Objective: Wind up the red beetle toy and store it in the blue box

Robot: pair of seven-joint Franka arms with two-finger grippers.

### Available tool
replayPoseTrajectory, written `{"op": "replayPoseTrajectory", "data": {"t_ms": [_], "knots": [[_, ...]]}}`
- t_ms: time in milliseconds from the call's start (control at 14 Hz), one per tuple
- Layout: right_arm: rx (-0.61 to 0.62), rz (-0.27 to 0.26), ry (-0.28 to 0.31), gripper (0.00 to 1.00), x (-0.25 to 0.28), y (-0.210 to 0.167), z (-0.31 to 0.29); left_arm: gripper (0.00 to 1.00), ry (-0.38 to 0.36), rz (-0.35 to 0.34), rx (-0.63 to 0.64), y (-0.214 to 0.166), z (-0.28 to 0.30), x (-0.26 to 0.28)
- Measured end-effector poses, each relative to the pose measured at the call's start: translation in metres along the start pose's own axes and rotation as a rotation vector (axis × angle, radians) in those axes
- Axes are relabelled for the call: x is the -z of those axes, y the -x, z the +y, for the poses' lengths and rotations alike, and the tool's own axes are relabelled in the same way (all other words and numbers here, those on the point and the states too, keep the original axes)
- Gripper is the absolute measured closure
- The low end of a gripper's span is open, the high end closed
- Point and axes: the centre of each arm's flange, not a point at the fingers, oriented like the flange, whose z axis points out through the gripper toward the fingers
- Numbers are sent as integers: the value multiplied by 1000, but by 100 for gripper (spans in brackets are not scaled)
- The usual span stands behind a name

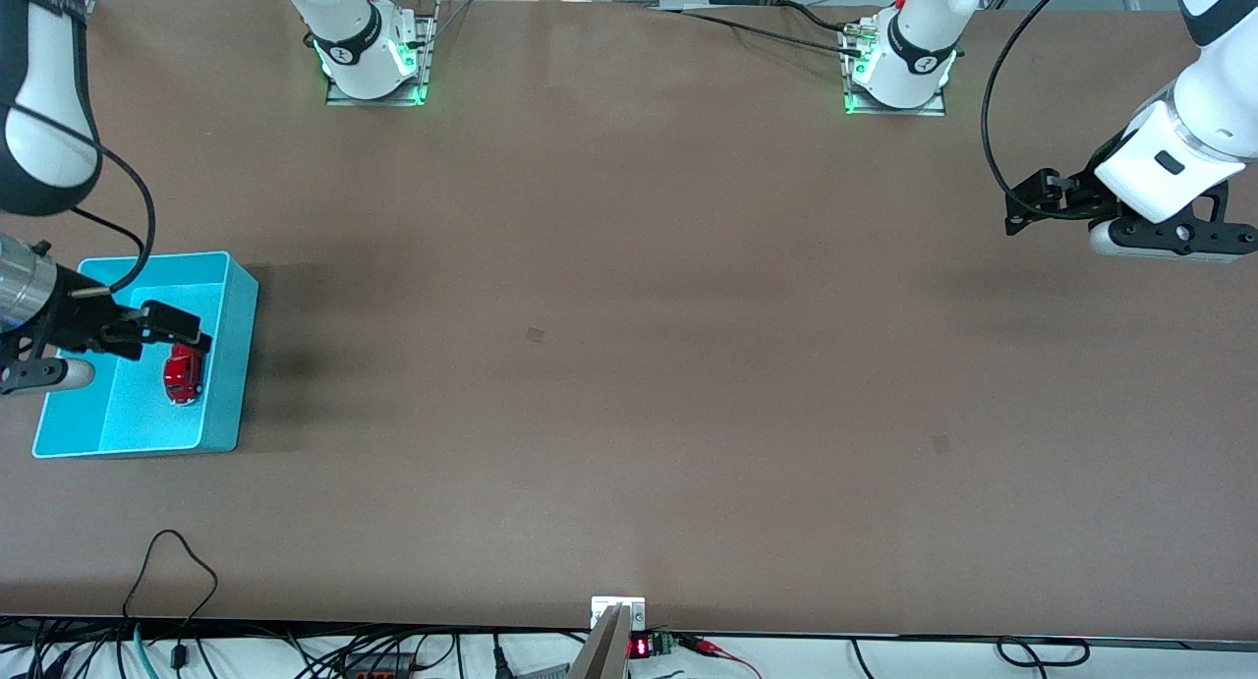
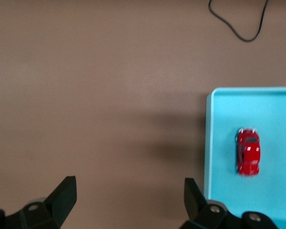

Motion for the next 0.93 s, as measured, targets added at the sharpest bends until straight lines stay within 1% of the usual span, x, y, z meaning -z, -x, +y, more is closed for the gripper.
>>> {"op": "replayPoseTrajectory", "data": {"t_ms": [143,215,287,358,430,502,645,788,932], "knots": [[-79,-37,10,0,35,21,-21,0,0,0,0,0,0,0],[-106,-39,21,0,53,32,-26,0,0,0,0,0,0,0],[-120,-29,32,0,69,41,-26,0,0,0,0,0,0,0],[-132,-18,41,0,82,48,-21,0,0,0,0,0,0,0],[-146,-18,50,0,90,54,-13,0,0,0,0,0,0,0],[-156,-32,71,0,94,59,-6,0,0,0,0,0,0,0],[-134,-65,136,0,91,65,1,0,0,0,0,0,0,0],[-94,-83,158,0,85,67,0,0,0,0,0,0,0,0],[-77,-90,158,0,83,69,-1,0,0,0,0,0,0,0]]}}
